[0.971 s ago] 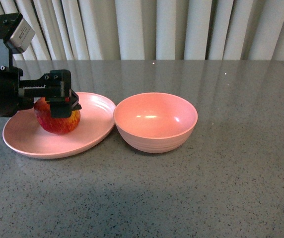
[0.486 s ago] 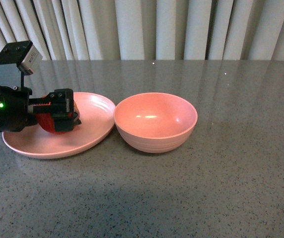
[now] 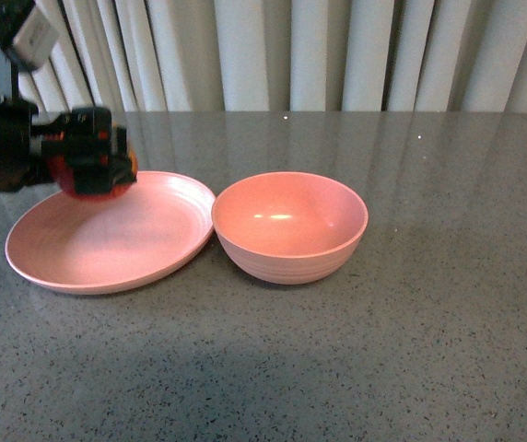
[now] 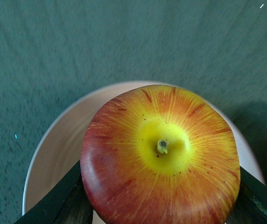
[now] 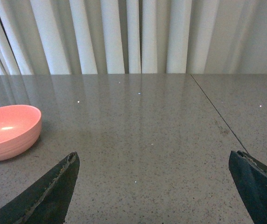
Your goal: Move apple from plate to bowl
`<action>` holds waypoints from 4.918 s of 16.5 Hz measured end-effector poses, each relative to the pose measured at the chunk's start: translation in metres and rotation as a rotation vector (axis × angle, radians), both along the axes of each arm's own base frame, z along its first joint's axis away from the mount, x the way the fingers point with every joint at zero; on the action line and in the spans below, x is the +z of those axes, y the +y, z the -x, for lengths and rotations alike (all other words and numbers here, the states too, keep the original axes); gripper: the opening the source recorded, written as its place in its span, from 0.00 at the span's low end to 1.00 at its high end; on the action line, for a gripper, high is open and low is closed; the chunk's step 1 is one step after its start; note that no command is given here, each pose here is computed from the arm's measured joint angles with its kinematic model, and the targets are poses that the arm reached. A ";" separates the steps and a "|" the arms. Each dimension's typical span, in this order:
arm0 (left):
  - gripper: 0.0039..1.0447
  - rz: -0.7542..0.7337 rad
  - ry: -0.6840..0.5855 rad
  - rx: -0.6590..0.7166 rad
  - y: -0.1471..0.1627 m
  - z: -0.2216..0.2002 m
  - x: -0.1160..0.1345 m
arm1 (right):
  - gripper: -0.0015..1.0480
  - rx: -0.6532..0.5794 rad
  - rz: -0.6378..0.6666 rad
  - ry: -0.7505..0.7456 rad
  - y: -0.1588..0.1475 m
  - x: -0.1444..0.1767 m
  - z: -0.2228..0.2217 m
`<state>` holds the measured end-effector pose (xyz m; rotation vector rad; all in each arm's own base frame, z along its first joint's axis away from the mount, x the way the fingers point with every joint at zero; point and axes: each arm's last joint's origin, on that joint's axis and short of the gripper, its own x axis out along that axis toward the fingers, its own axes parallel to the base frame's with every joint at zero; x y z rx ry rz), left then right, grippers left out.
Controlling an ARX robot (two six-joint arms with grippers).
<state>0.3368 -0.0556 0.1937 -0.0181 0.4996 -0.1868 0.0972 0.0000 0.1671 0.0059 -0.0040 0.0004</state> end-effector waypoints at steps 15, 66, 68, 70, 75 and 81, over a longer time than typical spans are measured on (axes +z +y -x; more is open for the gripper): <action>0.63 -0.046 0.041 -0.337 -0.139 0.011 -0.003 | 0.94 0.000 0.000 0.000 0.000 0.000 0.000; 0.01 -0.004 -0.496 0.188 0.055 0.211 -0.018 | 0.94 0.000 0.000 0.000 0.000 0.000 0.000; 0.01 -0.003 -0.500 0.188 0.055 0.214 -0.024 | 0.94 0.000 0.000 0.000 0.000 0.000 0.000; 0.01 -0.002 -0.514 0.188 0.055 0.218 -0.022 | 0.94 0.000 0.000 0.000 0.000 0.000 0.000; 0.01 -0.002 -0.514 0.188 0.055 0.225 -0.022 | 0.94 0.000 0.000 0.000 0.000 0.000 0.000; 0.01 -0.003 -0.506 0.188 0.055 0.240 -0.026 | 0.94 0.000 0.000 0.000 0.000 0.000 0.000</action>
